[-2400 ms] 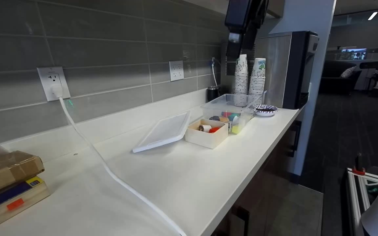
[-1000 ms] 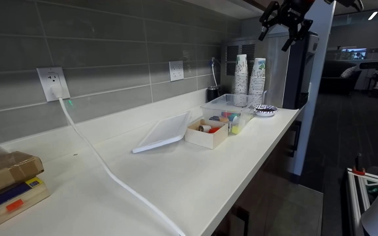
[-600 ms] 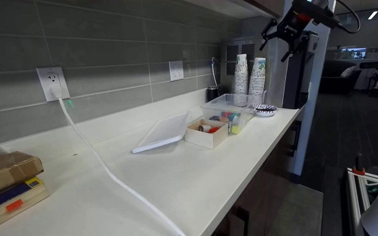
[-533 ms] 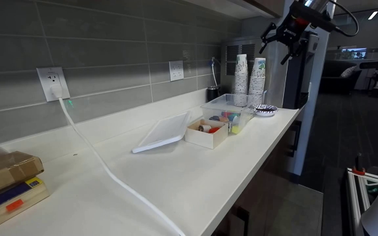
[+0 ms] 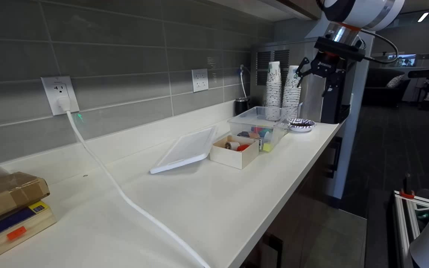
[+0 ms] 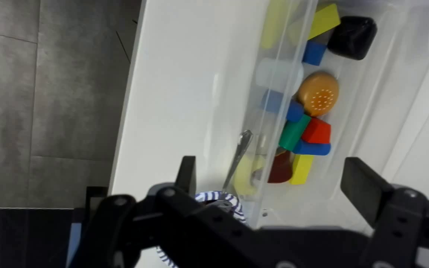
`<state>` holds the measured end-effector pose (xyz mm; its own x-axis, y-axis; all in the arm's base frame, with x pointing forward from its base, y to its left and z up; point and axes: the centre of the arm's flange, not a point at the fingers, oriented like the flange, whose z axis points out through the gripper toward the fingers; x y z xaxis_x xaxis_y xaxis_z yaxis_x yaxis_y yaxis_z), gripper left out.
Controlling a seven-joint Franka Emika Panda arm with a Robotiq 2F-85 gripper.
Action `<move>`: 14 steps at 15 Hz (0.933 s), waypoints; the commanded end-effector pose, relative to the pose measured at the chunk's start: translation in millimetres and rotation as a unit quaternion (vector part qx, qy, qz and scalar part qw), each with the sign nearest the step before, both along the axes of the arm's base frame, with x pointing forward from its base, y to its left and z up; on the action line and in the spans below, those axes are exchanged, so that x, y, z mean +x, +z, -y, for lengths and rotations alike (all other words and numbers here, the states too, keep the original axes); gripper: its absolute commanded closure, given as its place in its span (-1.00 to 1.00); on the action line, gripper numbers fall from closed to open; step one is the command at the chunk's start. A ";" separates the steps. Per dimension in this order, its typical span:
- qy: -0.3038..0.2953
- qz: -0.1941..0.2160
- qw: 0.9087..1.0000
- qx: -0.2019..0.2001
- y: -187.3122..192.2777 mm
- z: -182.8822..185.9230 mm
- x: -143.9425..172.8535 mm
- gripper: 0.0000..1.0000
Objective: Use the cake slicer to stir in the bowl
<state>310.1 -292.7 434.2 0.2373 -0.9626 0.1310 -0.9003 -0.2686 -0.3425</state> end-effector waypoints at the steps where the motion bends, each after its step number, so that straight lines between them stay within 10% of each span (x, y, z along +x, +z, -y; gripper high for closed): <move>1: -0.048 -0.023 0.998 0.016 -21.9 39.9 4.8 -1.00; 14: -0.103 -0.039 0.993 0.047 -85.2 67.9 29.2 -1.00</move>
